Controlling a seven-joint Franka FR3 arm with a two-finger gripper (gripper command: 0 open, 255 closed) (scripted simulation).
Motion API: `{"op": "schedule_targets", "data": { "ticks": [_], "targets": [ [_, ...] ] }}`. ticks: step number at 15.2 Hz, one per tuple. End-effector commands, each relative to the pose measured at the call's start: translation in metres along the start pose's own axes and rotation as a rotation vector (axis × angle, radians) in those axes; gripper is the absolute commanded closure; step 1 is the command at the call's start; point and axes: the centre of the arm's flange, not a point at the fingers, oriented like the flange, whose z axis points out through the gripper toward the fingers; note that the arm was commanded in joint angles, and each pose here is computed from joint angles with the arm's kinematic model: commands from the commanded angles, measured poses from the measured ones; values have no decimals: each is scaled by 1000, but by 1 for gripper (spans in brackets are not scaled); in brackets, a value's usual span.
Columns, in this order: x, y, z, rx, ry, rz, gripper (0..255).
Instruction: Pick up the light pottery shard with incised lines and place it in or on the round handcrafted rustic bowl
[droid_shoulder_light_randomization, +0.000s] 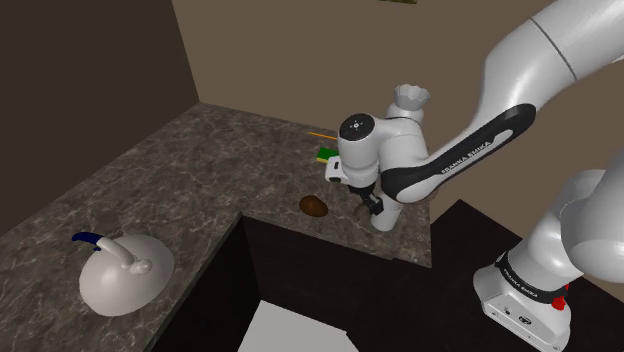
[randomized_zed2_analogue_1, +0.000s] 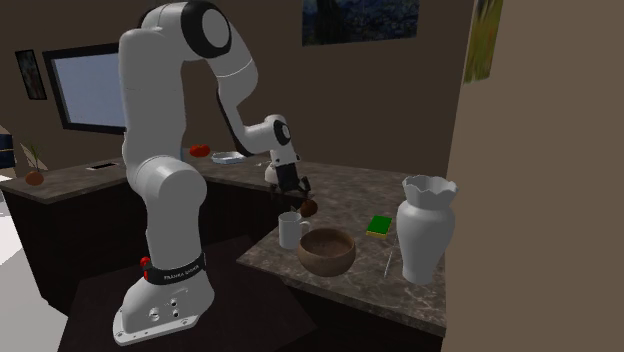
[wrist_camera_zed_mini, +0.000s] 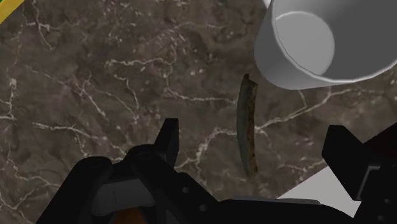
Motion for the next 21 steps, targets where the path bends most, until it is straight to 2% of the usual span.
{"op": "schedule_targets", "data": {
  "ticks": [1,5,13,14,21],
  "targets": [
    [2,0,11,-2,-1,-8,0],
    [2,0,36,-2,-1,-8,0],
    [2,0,36,-2,-1,-8,0],
    [2,0,36,-2,-1,-8,255],
    [2,0,36,-2,-1,-8,255]
  ]
}}
